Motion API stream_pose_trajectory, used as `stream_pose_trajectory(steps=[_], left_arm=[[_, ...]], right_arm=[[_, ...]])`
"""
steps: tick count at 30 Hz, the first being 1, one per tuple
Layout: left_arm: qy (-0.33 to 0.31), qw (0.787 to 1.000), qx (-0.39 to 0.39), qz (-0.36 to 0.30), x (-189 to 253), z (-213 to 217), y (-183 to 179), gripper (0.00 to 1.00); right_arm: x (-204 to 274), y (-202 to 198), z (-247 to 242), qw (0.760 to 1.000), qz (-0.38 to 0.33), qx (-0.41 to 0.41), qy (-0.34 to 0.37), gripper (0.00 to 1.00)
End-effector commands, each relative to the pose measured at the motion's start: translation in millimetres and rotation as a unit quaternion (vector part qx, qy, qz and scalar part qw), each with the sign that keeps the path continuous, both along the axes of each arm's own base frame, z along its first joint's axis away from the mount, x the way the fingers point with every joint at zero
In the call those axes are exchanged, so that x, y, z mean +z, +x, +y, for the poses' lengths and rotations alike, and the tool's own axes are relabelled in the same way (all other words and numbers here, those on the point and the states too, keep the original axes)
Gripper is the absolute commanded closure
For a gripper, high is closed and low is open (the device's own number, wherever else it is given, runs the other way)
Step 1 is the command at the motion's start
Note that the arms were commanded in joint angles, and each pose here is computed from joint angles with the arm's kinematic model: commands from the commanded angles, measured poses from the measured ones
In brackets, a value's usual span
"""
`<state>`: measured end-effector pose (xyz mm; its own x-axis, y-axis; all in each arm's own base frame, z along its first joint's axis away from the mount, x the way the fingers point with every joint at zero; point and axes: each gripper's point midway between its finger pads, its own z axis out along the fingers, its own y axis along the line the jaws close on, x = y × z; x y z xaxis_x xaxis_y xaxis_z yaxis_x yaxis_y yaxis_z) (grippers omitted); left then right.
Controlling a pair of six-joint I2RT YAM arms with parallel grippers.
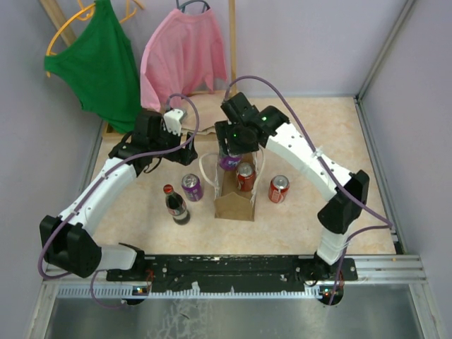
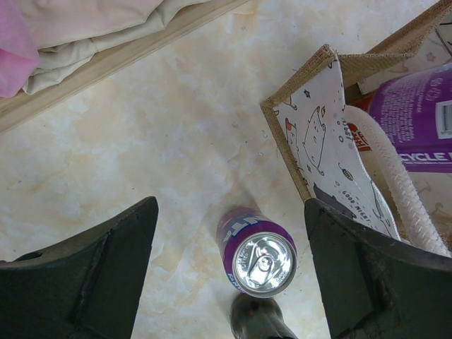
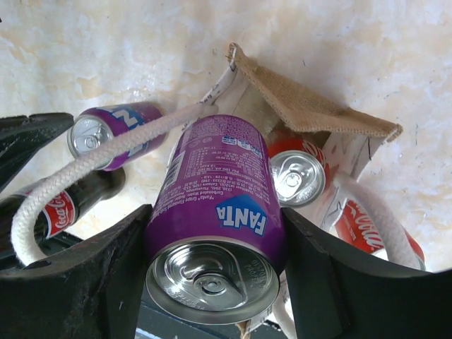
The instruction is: Place the beverage into the canvas bag
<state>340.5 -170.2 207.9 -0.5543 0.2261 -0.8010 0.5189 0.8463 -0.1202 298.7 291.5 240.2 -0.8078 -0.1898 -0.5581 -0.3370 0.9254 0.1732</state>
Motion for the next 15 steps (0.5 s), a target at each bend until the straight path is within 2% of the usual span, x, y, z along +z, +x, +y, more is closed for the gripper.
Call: stream_pose_trajectory(steps=[1,15], left_arm=[[-0.007,1.0,-0.003,-0.003,4,-1,-1,0.1],[-0.007,1.0,-0.004,0.005,-2,-2,-2,0.1]], right_arm=[[15,28,22,0.998,-0.046,0.007,0.043,1.0],[-19,46,7,1.0,-0.024,-0.003,0.016,1.0]])
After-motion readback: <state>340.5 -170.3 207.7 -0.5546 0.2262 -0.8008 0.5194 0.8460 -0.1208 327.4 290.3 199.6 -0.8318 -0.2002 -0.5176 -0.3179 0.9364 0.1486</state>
